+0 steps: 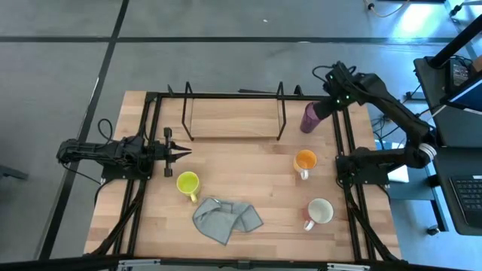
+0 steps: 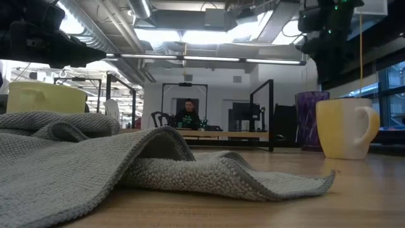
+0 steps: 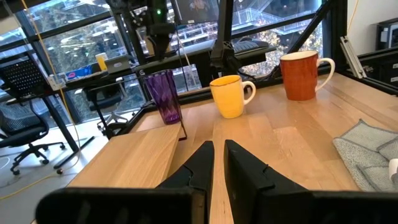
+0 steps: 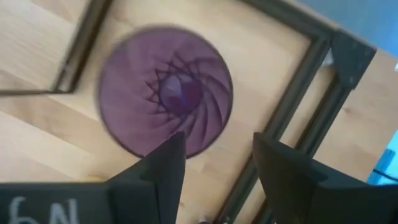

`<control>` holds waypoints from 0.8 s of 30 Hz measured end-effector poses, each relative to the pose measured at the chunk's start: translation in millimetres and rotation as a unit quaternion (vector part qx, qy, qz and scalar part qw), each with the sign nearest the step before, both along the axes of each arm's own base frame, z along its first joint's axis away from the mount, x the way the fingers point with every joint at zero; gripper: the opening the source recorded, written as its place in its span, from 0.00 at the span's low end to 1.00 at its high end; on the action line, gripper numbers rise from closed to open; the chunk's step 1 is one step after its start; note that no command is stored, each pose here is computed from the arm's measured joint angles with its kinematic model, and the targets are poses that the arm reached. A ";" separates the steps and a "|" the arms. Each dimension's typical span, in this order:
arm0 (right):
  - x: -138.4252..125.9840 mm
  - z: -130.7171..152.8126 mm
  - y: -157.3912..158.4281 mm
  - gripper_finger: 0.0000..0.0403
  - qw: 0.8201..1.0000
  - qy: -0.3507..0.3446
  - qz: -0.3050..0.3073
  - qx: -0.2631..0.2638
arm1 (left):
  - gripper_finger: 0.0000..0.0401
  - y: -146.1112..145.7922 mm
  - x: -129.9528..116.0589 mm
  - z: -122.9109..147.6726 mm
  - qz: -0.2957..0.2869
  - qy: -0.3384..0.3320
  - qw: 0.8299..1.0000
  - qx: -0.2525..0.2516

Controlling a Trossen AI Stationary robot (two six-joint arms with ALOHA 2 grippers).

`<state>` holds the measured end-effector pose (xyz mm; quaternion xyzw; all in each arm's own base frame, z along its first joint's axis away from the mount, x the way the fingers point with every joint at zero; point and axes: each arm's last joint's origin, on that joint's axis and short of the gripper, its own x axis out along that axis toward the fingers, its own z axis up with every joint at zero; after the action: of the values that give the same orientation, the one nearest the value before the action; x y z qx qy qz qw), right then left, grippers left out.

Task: Stack small to large cups/mugs on shelf
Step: Put the violet cup on the shelf

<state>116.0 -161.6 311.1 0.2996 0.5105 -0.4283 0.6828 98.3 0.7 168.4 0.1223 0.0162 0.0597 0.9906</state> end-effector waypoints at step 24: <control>14.5 -47.0 -26.9 0.47 1.000 -0.005 -0.010 0.015 | 0.08 0.0 0.0 -0.1 0.000 0.000 1.000 0.000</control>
<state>130.5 -188.5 264.2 0.3169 0.5110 -0.4256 0.6762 98.3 0.6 168.3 0.1224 0.0163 0.0593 0.9906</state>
